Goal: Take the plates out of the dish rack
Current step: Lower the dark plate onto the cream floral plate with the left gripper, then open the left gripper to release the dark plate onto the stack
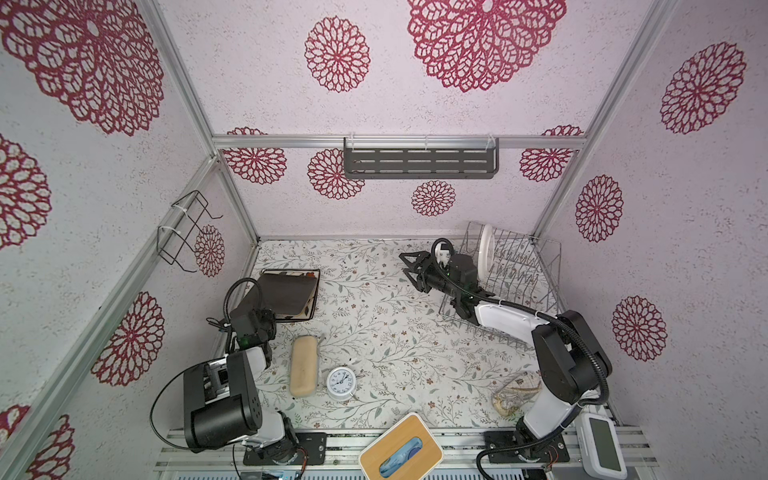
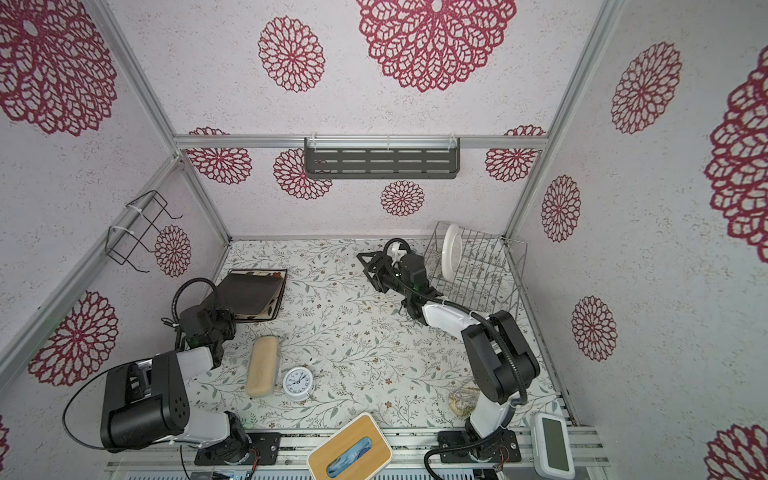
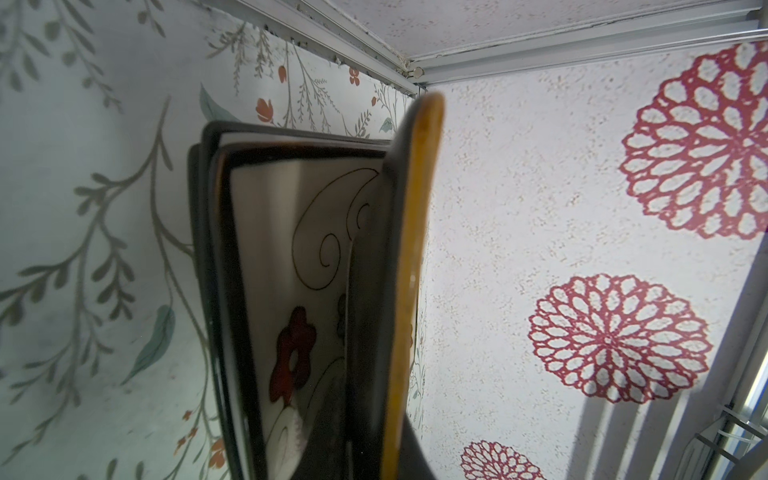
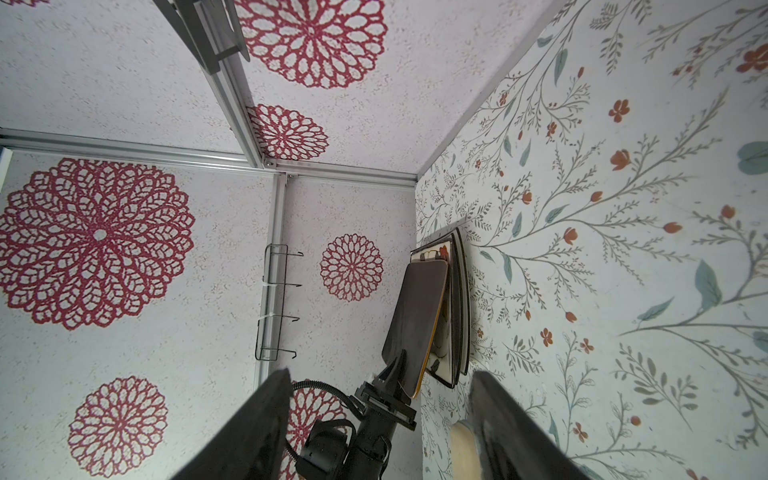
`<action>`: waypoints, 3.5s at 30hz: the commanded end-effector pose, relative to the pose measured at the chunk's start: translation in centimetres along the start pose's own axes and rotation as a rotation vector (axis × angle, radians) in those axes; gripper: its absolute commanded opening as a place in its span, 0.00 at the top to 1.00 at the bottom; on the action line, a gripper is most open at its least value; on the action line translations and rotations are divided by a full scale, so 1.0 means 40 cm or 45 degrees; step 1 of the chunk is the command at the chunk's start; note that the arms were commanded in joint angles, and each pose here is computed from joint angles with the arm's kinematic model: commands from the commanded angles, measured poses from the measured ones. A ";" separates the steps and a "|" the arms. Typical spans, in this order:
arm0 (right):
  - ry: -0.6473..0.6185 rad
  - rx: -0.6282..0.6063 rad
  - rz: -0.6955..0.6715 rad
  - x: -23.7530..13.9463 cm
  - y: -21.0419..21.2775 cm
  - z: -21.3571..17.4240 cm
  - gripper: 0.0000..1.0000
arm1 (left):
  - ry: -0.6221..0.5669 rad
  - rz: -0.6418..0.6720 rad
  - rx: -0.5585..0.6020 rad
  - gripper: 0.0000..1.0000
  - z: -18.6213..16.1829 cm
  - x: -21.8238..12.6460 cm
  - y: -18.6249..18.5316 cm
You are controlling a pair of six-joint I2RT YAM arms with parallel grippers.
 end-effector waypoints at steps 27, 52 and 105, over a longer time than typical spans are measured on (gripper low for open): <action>-0.025 -0.040 0.084 -0.008 0.049 0.023 0.29 | 0.059 -0.150 0.047 0.48 -0.021 -0.011 -0.117; -0.028 -0.031 0.085 -0.014 0.041 0.017 0.29 | 0.094 0.010 0.144 0.16 -0.048 -0.025 -0.091; -0.039 -0.064 0.041 -0.041 0.047 0.018 0.29 | 0.093 0.106 0.206 0.03 -0.055 -0.063 -0.062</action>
Point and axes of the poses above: each gripper's point midway between its finger pads, its own x axis out along the fingers, its own y axis along the line the jaws close on, z = x × y, the point moved 2 cm from there along -x, back along the fingers, and after that the axes turned 14 degrees about -x, right-handed, at the moved point
